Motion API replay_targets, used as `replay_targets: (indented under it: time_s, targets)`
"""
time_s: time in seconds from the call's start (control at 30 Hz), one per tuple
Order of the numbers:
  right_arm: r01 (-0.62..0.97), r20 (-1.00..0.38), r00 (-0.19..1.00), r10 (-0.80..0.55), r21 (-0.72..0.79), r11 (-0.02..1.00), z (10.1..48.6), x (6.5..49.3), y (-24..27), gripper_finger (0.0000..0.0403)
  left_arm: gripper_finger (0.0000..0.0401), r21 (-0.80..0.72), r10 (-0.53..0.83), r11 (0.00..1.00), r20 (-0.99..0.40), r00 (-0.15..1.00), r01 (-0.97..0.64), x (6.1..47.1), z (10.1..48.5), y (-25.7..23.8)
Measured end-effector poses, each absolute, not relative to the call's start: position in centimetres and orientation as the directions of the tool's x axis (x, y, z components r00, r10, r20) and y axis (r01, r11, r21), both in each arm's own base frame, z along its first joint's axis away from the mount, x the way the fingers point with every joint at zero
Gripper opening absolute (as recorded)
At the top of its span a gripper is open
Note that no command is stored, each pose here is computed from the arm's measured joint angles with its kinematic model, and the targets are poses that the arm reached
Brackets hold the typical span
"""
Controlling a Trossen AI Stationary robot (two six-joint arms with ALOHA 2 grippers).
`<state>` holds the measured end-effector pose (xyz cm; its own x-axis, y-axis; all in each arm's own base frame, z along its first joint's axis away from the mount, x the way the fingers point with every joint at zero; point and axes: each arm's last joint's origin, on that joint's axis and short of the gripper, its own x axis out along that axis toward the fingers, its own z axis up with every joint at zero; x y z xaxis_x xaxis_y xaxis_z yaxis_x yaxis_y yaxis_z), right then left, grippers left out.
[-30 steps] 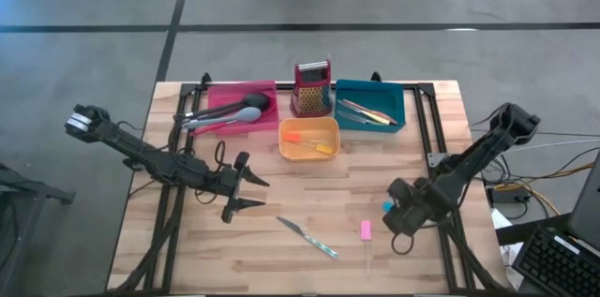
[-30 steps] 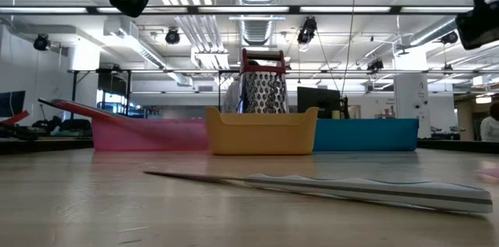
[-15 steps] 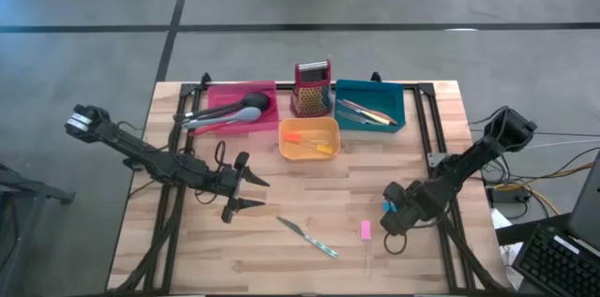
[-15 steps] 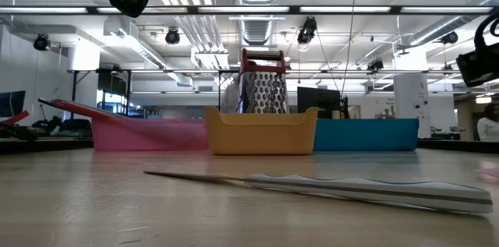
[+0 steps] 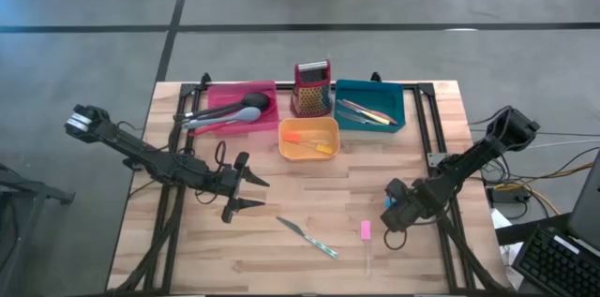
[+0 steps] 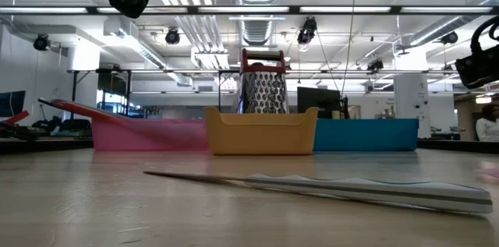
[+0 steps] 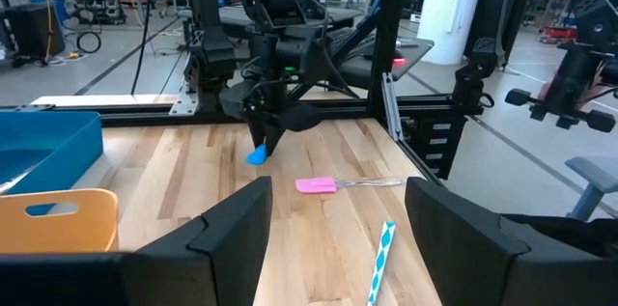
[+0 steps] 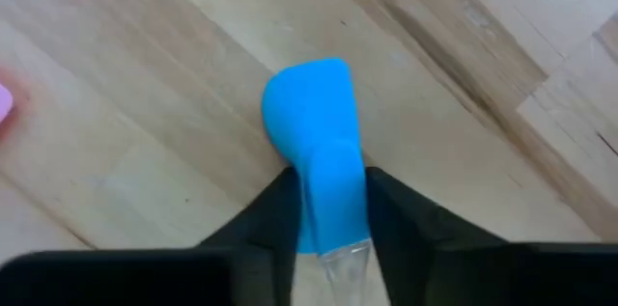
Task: Pick & Place Kitchen Items
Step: Put the blue spatula into the yellow bin
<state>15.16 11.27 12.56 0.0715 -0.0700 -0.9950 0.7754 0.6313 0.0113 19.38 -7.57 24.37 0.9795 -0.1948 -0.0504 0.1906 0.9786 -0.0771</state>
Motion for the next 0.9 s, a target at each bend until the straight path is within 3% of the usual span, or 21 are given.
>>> replay_targets:
  time_s: [0.2, 0.43, 0.57, 0.9]
  targets:
    - [0.764, -0.996, 0.057, -0.062, 0.003, 0.645, 12.6, 15.1, 11.3, 0.0024, 0.0243, -0.093, -0.195, 0.977, -0.052, 0.979, 0.190, 19.4, 24.4, -7.6]
    - [0.713, -0.995, 0.081, -0.050, 0.023, 0.701, 13.6, 15.8, 11.8, 0.0024, 0.0243, -0.094, -0.195, 0.977, -0.052, 0.979, 0.190, 19.4, 24.4, -7.6]
    - [0.675, -0.985, 0.169, -0.030, 0.093, 0.732, 14.8, 17.0, 12.5, 0.0024, 0.0243, -0.094, -0.195, 0.977, -0.052, 0.979, 0.190, 19.4, 24.4, -7.6]
    - [0.585, -0.949, 0.296, -0.113, 0.087, 0.806, 17.8, 20.2, 11.1, 0.0024, 0.0243, -0.094, -0.195, 0.977, -0.051, 0.979, 0.190, 19.4, 24.4, -7.6]
